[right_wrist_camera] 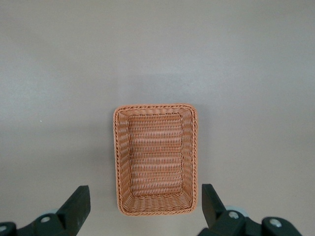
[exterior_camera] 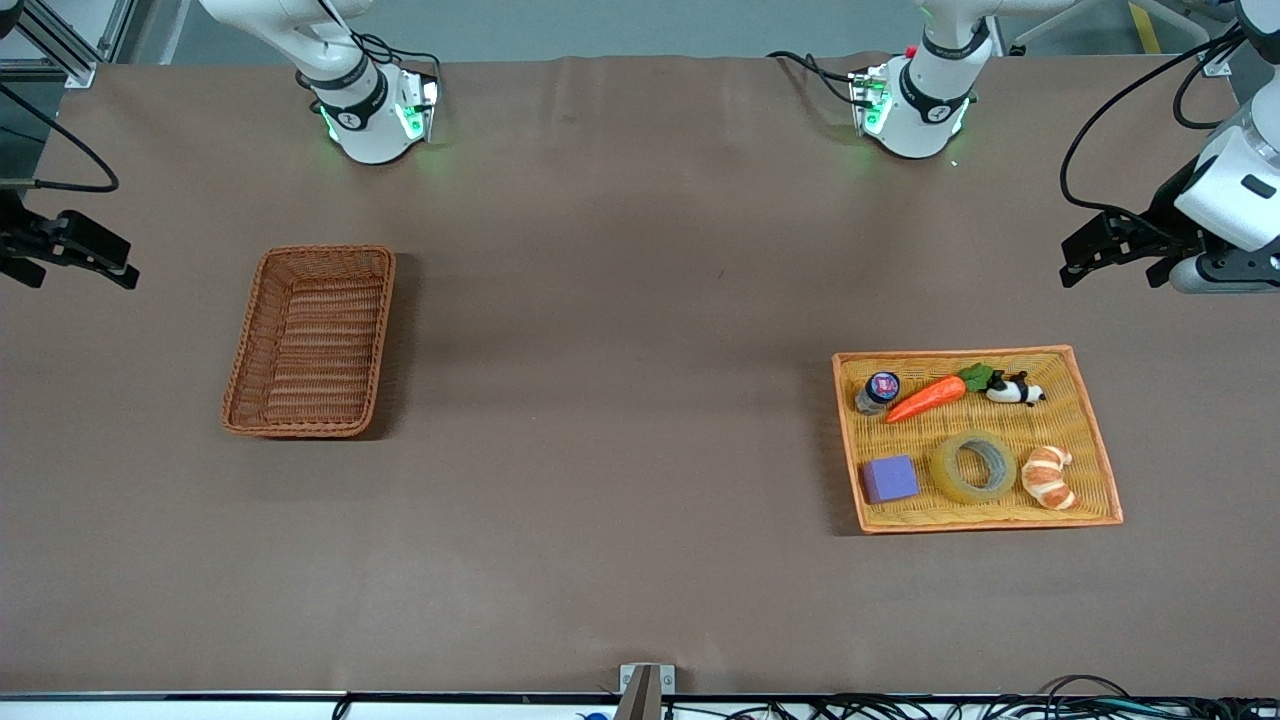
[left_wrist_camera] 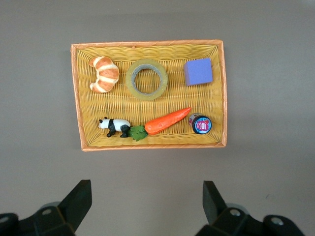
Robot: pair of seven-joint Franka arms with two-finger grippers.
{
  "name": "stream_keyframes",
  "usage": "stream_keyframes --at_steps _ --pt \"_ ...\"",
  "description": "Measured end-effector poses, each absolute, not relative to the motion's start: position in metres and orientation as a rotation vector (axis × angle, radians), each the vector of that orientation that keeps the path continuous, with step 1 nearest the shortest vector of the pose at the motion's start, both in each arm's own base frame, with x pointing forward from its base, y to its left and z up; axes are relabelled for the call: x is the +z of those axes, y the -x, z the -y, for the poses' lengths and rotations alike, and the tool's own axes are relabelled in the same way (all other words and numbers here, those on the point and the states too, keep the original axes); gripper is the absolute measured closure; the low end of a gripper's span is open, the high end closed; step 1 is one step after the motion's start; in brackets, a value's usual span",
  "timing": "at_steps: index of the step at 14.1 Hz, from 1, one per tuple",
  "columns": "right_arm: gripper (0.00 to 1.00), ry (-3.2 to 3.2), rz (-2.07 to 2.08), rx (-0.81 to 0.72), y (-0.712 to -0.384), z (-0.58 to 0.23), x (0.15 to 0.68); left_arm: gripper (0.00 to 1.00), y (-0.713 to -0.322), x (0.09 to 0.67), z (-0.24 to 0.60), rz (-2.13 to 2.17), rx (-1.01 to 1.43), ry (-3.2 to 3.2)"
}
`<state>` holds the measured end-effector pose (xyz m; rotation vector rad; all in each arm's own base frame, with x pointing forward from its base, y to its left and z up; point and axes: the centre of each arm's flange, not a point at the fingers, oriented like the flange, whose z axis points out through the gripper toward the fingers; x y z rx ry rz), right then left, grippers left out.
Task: Move tape to another basket
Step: 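Move the left gripper down toward the tape roll on the tray, then lower the left gripper over the yellow tape roll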
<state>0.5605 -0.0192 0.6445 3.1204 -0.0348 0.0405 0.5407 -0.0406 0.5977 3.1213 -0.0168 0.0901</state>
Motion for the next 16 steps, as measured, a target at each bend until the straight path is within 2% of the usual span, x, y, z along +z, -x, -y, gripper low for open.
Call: stream_keyframes --at_steps 6,9,12,16 --pt "0.00 -3.120 0.035 0.041 -0.561 0.019 0.645 0.00 -0.545 0.587 0.042 0.019 0.062 -3.123" --pt "0.00 -3.120 0.034 0.041 -0.561 0.019 0.645 0.01 -0.562 0.564 0.038 0.006 0.060 -3.123" --pt "0.00 -3.120 0.033 0.041 -0.560 0.018 0.645 0.01 -0.591 0.510 0.020 -0.014 0.009 -3.130" --pt "0.00 -3.120 0.032 0.041 -0.560 0.018 0.645 0.00 -0.630 0.410 0.000 -0.048 -0.050 -3.143"
